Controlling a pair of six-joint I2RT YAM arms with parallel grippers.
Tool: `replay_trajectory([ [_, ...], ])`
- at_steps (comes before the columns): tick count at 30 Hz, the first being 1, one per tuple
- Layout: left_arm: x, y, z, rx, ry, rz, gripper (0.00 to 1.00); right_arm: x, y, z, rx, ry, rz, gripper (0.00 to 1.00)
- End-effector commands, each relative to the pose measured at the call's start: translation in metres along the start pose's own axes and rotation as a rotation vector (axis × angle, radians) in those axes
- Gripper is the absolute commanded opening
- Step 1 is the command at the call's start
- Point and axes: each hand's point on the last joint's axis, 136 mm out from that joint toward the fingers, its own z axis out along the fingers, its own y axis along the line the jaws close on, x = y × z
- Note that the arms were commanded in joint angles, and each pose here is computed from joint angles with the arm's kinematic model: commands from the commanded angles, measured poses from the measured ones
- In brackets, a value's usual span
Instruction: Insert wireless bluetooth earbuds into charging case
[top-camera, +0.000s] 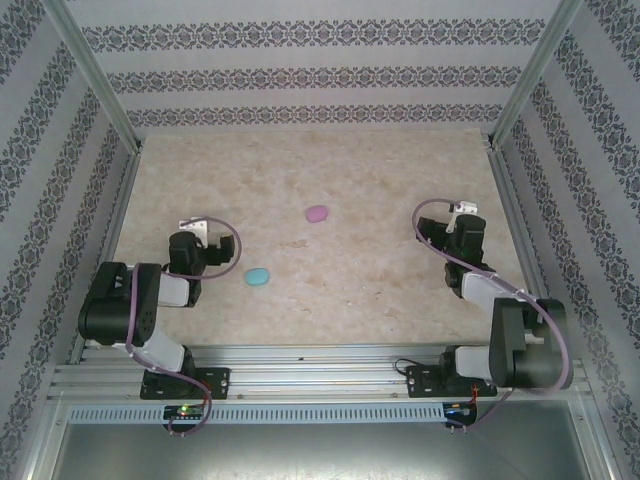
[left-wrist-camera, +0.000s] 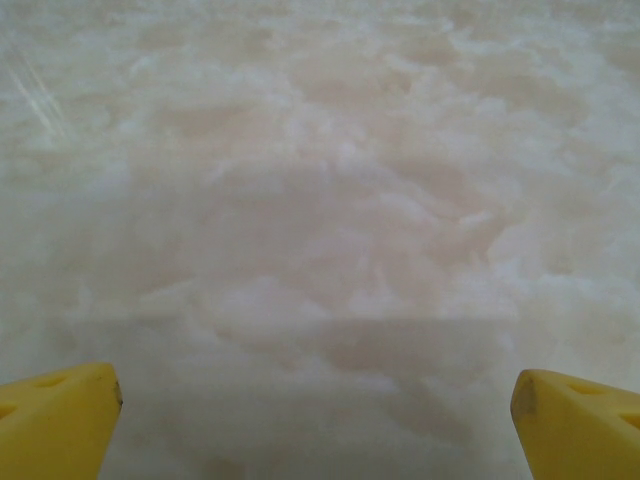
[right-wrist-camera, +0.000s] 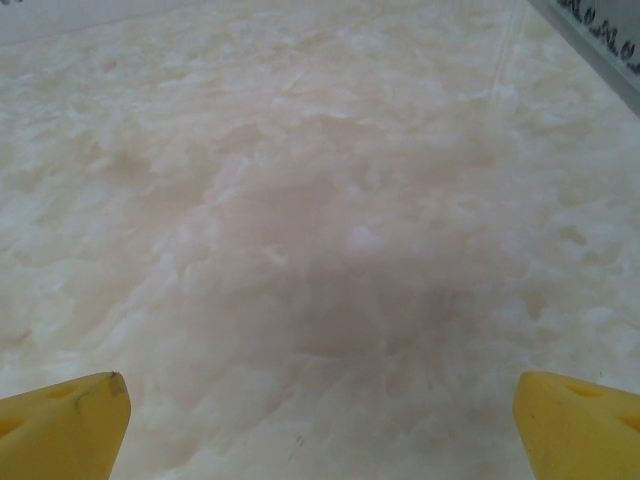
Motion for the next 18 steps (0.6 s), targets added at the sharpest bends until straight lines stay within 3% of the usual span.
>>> replay_trajectory([
  [1, -0.046, 0.006, -0.009, -0.018, -0.203, -0.009, 1.0, -0.024, 0.004, 0.001, -0.032, -0.181, -0.041, 0.98],
  [4, -0.048, -0.002, -0.01, 0.023, -0.221, 0.016, 1.0, -0.013, 0.01, -0.001, -0.053, -0.204, -0.078, 0.98],
  [7, -0.049, -0.003, -0.006, 0.012, -0.211, 0.023, 1.0, -0.009, 0.007, 0.009, 0.029, -0.255, -0.094, 0.98],
  [9, -0.047, 0.007, 0.002, -0.045, -0.155, 0.002, 1.0, -0.01, 0.009, 0.014, 0.07, -0.174, -0.122, 0.98],
  [12, -0.048, 0.007, 0.005, -0.056, -0.144, 0.007, 1.0, -0.015, 0.011, 0.013, 0.065, -0.239, -0.124, 0.98],
  [14, -0.047, 0.006, 0.005, -0.055, -0.137, 0.005, 1.0, -0.011, 0.012, 0.014, 0.066, -0.181, -0.133, 0.98],
  [18, -0.047, 0.007, 0.004, -0.056, -0.145, 0.005, 1.0, -0.011, 0.013, 0.014, 0.064, -0.198, -0.142, 0.98],
])
